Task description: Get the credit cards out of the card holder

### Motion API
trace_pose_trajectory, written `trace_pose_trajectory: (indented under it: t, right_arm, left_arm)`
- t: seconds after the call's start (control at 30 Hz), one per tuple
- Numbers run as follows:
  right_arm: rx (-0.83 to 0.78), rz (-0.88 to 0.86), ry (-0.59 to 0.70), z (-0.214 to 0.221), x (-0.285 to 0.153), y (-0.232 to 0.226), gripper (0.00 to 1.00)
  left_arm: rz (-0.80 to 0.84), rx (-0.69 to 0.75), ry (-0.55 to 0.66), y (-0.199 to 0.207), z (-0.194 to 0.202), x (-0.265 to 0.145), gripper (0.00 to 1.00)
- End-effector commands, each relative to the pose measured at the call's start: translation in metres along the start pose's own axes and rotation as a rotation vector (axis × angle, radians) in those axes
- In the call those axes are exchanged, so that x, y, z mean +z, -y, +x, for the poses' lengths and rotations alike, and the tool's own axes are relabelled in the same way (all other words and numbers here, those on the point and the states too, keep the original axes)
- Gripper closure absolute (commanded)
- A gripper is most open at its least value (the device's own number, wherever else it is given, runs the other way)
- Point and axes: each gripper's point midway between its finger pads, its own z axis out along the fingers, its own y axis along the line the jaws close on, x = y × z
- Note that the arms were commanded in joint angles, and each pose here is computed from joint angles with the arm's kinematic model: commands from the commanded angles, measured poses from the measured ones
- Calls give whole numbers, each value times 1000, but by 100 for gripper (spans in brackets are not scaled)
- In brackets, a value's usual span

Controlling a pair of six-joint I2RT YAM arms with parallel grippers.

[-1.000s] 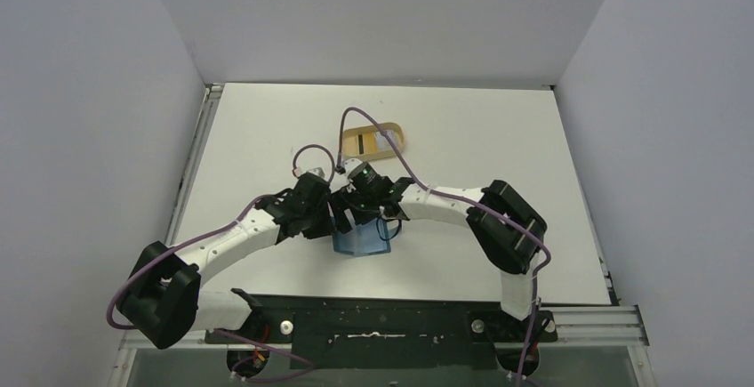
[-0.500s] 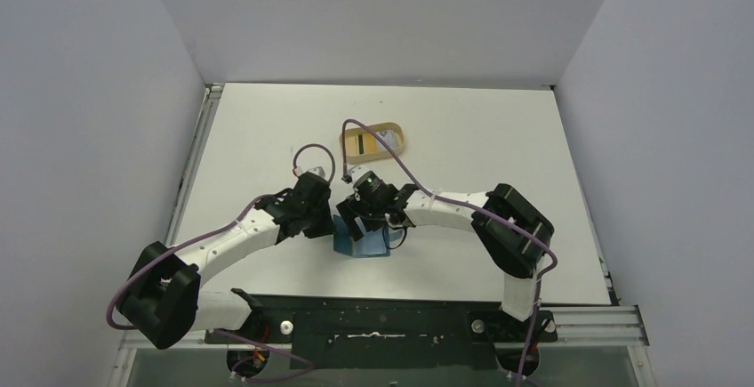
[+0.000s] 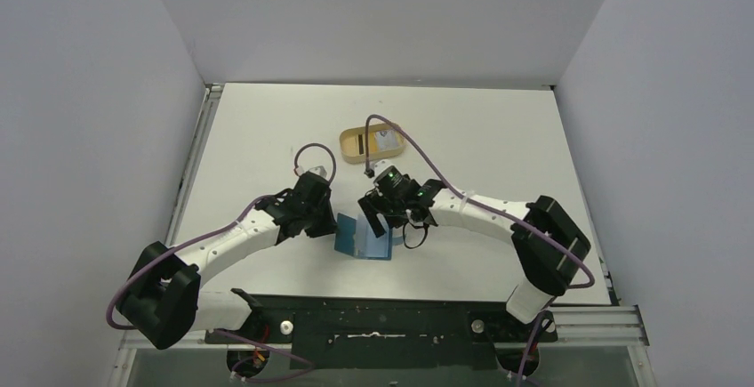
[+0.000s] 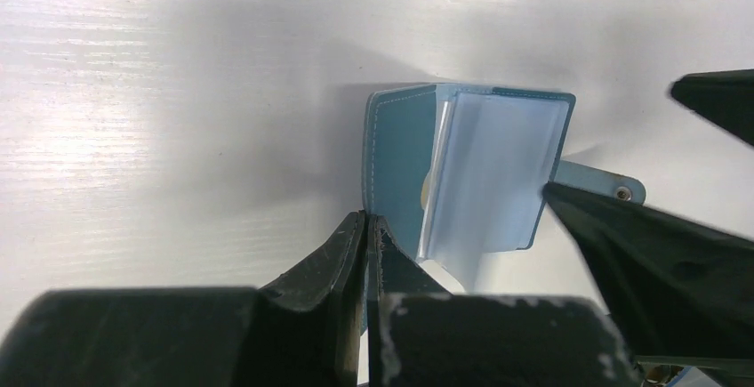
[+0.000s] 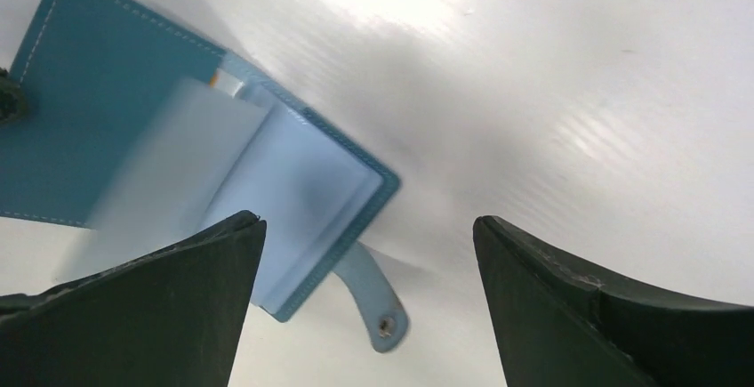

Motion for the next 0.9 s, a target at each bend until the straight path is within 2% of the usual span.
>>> trace_pose_trajectory:
  t: [0.0,0.2,0.3,0.43,0.6,0.73,0.87]
  right_arm:
    - [32,92,61,-17,-32,37,9]
    - [56,155,51,-8,-51,69,8]
    - [53,138,75,-16,-61,68,8]
    - [48,52,165,-43,-66,42,8]
    - [35,-39,215,-74,-48,-5,8]
    - [27,-158,233,-78,-34,-46,8]
    - [-20,-193,225,-70,-28,-69,8]
  left_arm:
    - [57,-7,57,13,-14,-4,100]
    - [58,-9,59,13,-14,-3,100]
    - [62,-12,58,13,-14,-2,100]
    - [68,-12,63,16,-17,-3,100]
    - [72,-7,61,20,-19,-4,100]
    - [79,-10,55,22,-20,-3,100]
    - [74,-9,50,22,-21,-4,100]
